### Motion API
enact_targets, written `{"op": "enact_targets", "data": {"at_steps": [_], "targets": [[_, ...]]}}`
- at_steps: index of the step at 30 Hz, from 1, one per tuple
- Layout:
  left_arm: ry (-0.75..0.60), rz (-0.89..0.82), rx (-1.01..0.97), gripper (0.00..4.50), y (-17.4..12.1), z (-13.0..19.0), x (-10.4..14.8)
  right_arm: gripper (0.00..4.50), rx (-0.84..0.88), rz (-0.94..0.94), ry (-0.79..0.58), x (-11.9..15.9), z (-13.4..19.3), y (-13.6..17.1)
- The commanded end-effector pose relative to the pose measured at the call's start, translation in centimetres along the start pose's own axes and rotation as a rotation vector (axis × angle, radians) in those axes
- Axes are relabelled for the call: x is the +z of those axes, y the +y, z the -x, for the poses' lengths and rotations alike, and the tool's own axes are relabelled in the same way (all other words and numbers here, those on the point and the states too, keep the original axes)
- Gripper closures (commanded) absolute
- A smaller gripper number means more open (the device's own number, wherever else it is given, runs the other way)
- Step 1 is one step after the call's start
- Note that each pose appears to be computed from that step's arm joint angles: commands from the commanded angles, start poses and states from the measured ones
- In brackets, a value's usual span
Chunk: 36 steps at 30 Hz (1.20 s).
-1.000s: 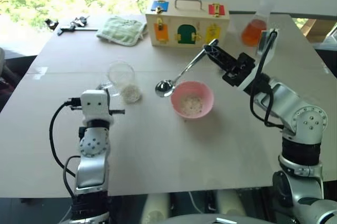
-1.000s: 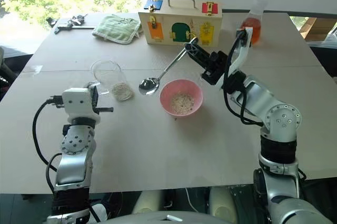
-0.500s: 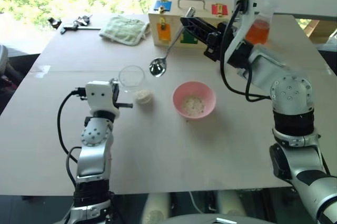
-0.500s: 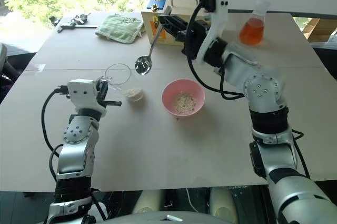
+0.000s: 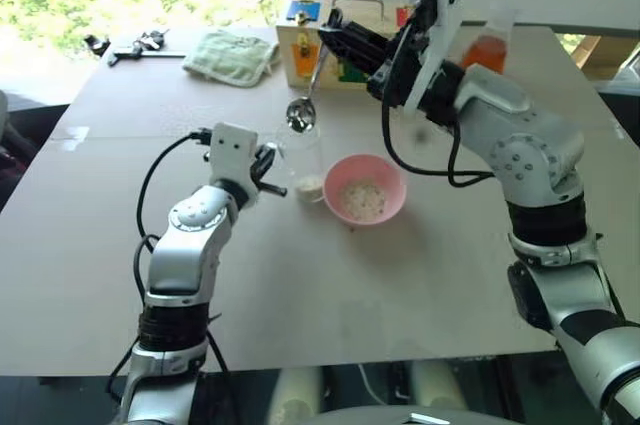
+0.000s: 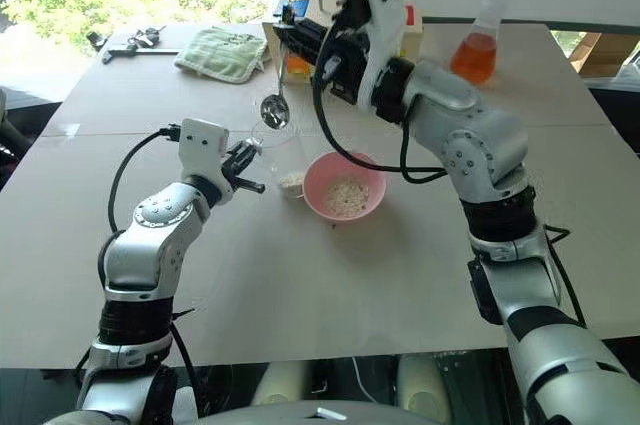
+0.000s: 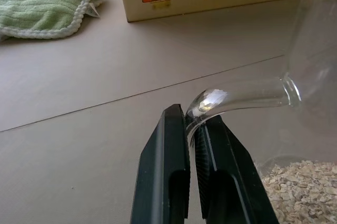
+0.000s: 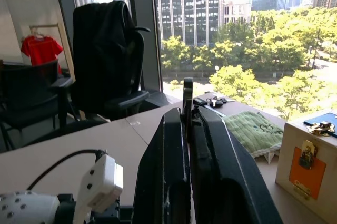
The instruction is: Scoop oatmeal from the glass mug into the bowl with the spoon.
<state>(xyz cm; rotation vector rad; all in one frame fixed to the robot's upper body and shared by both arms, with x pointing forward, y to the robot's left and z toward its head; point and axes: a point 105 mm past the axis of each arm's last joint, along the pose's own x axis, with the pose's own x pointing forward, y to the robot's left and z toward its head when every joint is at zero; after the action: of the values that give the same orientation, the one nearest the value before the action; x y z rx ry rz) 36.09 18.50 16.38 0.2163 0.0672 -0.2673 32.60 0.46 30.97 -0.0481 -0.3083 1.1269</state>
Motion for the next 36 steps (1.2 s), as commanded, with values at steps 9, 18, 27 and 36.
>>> {"op": "enact_targets", "data": {"at_steps": [9, 18, 27, 36], "targets": [[0.010, -0.155, -0.289, 4.48, -0.8, -0.5, 3.6, 4.50, 0.167, 0.104, 0.117, -3.5, -1.4, 2.1], [-0.035, -0.372, -0.344, 4.48, 0.4, -1.4, 4.2, 4.50, 0.207, -0.064, 0.215, -6.4, -1.9, 2.6], [-0.070, -0.430, -0.348, 4.48, 0.5, -1.4, 3.3, 4.50, 0.080, -0.301, 0.189, -5.6, -2.1, 1.0], [-0.070, -0.423, -0.330, 4.48, 0.5, -1.3, 1.9, 4.50, -0.053, -0.463, 0.126, -3.7, -1.7, -1.5]]}}
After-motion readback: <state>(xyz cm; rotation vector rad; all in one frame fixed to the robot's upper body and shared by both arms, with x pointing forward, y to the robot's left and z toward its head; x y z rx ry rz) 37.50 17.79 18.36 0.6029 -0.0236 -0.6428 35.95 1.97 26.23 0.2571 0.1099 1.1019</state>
